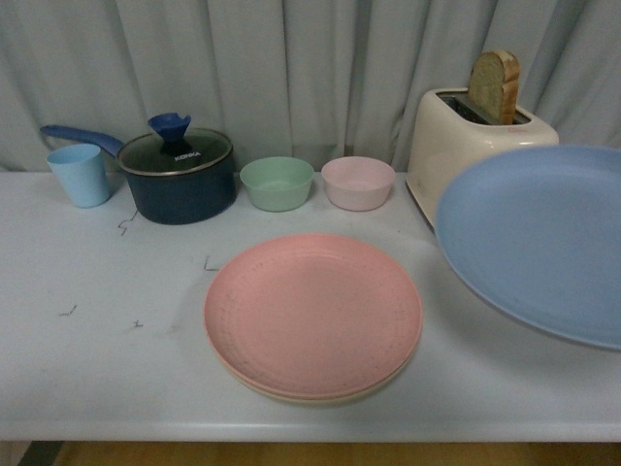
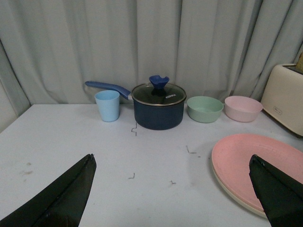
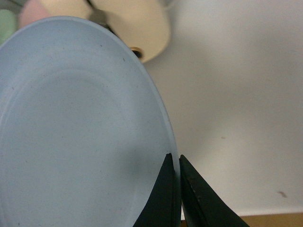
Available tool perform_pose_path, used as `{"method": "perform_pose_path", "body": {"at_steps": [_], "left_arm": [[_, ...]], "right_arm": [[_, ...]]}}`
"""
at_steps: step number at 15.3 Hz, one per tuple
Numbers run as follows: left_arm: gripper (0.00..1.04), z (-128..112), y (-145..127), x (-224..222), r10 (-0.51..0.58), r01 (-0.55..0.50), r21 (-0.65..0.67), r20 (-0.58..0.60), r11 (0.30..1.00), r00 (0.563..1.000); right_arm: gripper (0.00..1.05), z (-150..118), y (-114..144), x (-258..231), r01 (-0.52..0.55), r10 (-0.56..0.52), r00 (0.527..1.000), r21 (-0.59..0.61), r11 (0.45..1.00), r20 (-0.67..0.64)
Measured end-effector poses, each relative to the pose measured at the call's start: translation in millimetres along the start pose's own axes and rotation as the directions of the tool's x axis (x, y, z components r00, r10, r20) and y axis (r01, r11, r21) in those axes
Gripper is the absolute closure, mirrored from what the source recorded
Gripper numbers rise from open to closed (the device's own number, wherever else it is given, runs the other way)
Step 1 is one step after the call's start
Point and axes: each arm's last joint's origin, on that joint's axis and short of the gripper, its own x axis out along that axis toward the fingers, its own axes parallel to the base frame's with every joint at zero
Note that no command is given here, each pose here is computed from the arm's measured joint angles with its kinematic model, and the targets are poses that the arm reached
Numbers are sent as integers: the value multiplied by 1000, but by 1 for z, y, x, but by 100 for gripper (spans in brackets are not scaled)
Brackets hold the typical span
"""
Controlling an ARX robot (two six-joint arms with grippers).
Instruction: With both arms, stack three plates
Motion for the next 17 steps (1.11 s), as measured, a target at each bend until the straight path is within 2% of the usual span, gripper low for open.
{"method": "perform_pose_path", "body": {"at_steps": [1, 2, 6, 7, 13, 17], "left_arm": [[7, 0, 0, 0, 0, 0, 0, 0, 1000, 1000], [7, 0, 0, 0, 0, 0, 0, 0, 1000, 1000], [7, 0, 0, 0, 0, 0, 0, 0, 1000, 1000], [7, 0, 0, 0, 0, 0, 0, 0, 1000, 1000], [7, 0, 0, 0, 0, 0, 0, 0, 1000, 1000], [7, 0, 0, 0, 0, 0, 0, 0, 1000, 1000]], "right_arm": [[102, 1, 14, 1, -42, 43, 999, -4, 999, 10], [102, -1, 38, 12, -86, 86, 996, -10, 996, 0], [102, -9, 106, 61, -152, 150, 988, -36, 988, -45], [102, -14, 114, 71, -152, 150, 987, -32, 988, -61], [102, -38, 139, 110, -147, 145, 981, -7, 989, -130], [102, -51, 139, 125, -125, 125, 977, 14, 992, -174]]}}
